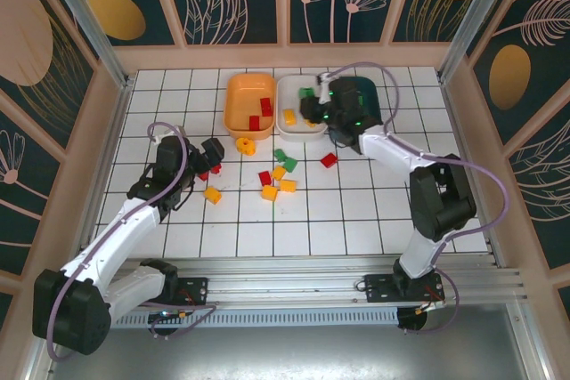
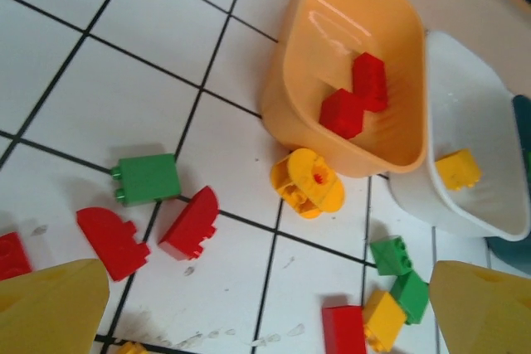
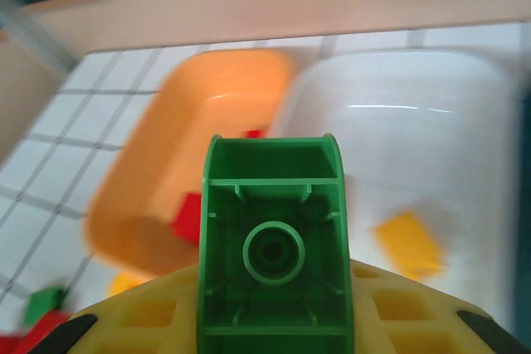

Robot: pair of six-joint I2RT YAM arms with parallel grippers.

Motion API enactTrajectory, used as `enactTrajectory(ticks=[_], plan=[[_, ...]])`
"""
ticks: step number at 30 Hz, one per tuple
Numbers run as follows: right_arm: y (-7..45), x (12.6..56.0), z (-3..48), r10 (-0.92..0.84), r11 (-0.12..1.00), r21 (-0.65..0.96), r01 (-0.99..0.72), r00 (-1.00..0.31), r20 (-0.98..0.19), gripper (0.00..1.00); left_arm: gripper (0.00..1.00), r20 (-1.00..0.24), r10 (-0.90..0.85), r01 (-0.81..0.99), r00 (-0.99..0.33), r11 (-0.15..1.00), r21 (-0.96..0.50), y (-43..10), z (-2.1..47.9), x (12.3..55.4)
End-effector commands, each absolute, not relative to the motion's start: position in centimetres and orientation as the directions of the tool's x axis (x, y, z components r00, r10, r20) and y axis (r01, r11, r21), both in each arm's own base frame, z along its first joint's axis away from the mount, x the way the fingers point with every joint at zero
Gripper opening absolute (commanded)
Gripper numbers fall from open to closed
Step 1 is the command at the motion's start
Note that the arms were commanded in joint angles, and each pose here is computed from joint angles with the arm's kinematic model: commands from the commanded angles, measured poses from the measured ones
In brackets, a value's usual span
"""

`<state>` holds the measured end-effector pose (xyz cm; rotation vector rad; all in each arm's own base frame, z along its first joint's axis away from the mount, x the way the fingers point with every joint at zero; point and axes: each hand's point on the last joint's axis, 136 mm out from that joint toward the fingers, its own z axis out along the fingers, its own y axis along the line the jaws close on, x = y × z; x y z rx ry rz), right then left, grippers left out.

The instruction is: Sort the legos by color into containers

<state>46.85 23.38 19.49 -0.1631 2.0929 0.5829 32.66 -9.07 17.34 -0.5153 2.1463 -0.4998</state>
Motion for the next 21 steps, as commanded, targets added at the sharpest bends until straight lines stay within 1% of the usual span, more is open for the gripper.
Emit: enactTrajectory(ticks=[1,4,6,8,12,15,18,21], plan=[[18.0,48.2,14.9,0.167,0.923,0.347,-0.164,-0.643,-0.748,0.30,0.98,-0.640,-0.561,-0.103,-0.525,0.788,-0.607,-10.4,19.2,33.3],[14.2,50.0,12.6,0.185,0.952,0.300,-0.059,-0.669,-0.719,0.30,0.92,-0.611,-0.557,-0.037,-0.563,0.755,-0.655,-12.6,19.0,33.5],[12.6,51.0,11.2,0.198,0.959,0.282,-0.011,-0.686,-0.700,0.30,0.91,-0.595,-0.533,-0.014,-0.601,0.752,-0.659,-14.2,18.1,33.5],[11.8,51.7,10.5,0.206,0.962,0.271,0.017,-0.696,-0.688,0.30,0.91,-0.590,-0.489,0.010,-0.643,0.765,-0.644,-16.2,17.1,33.4],[10.8,52.7,9.4,0.202,0.972,0.225,0.064,-0.713,-0.671,0.36,0.88,-0.567,-0.398,0.063,-0.721,0.778,-0.626,-20.1,15.5,33.2],[10.1,53.4,8.6,0.203,0.974,0.210,0.083,-0.731,-0.652,0.42,0.88,-0.569,-0.342,0.089,-0.748,0.798,-0.596,-21.8,14.9,33.0],[9.6,53.5,9.1,0.207,0.976,0.194,0.102,-0.723,-0.660,0.56,0.88,-0.563,-0.307,0.101,-0.767,0.809,-0.579,-22.6,14.4,32.9],[9.5,53.0,11.4,0.217,0.974,0.202,0.103,-0.685,-0.696,0.58,0.88,-0.558,-0.251,0.120,-0.791,0.831,-0.543,-23.4,13.5,32.4]])
